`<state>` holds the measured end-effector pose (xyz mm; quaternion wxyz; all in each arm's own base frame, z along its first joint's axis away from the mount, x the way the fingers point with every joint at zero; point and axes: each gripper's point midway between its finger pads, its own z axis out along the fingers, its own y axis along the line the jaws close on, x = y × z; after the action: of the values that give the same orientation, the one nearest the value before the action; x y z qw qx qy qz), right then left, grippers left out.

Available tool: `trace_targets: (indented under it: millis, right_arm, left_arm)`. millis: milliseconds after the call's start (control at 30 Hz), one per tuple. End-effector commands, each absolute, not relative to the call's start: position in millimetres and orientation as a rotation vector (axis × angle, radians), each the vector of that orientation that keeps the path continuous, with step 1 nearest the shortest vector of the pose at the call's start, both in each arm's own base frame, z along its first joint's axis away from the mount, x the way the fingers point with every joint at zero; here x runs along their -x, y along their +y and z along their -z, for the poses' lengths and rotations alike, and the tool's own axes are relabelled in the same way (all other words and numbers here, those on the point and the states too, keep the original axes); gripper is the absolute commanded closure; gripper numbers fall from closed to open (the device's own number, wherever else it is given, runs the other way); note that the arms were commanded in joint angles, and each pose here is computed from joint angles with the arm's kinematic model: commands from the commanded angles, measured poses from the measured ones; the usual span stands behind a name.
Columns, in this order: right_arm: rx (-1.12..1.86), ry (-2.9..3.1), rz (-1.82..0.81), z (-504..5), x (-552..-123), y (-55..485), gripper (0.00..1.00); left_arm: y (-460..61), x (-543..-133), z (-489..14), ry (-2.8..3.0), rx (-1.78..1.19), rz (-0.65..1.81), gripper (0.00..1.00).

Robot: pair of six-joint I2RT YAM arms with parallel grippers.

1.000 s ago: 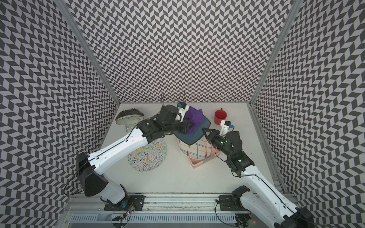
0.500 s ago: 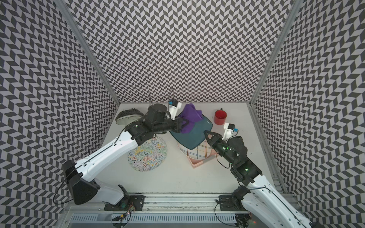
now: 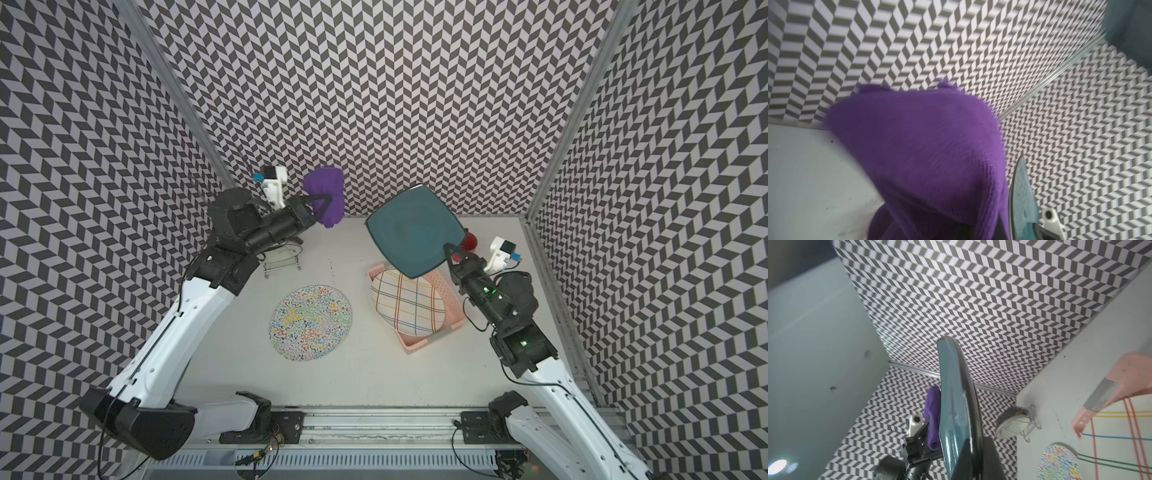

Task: Wipe the wet plate dry
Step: Wipe the plate with towel.

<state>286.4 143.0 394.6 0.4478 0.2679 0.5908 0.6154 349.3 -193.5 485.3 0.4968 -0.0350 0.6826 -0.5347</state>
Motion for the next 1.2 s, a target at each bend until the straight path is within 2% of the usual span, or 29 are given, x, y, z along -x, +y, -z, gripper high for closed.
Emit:
trace_targets:
  millis: [0,100,333,533,800,967,1167]
  right_arm:
    - [-0.396,1.021,-1.861,-510.6,-229.7,133.6,1.0]
    - [-0.336,1.028,-1.898,-519.3,-226.6,141.8,1.0]
    - [-0.253,1.218,-1.95,-499.2,-236.7,176.5,1.0]
    - [-0.215,1.186,-1.967,-511.9,-238.1,184.9,1.0]
    - [-0.29,1.007,-1.937,-548.4,-262.9,168.0,1.0]
    - [-0.102,1.063,-1.973,-550.0,-244.0,189.4,1.0]
    - [-0.171,1.026,-1.97,-533.4,-222.2,172.1,1.0]
  left_arm:
    - [-204.6,-291.9,-544.5,1.379,0.079,1.822,1.0]
    - [-204.4,-285.8,-546.7,1.265,0.137,2.059,1.0]
    - [-228.8,-256.9,-592.2,1.031,-0.005,2.404,1.0]
    - [-257.5,-236.0,-595.6,0.96,-0.034,2.593,1.0]
    - [-268.4,-214.9,-591.0,0.923,-0.031,2.702,1.0]
    - [-221.7,-244.8,-596.5,0.839,0.042,2.627,1.0]
    - [-190.3,-284.3,-580.7,0.876,0.154,2.487,1.0]
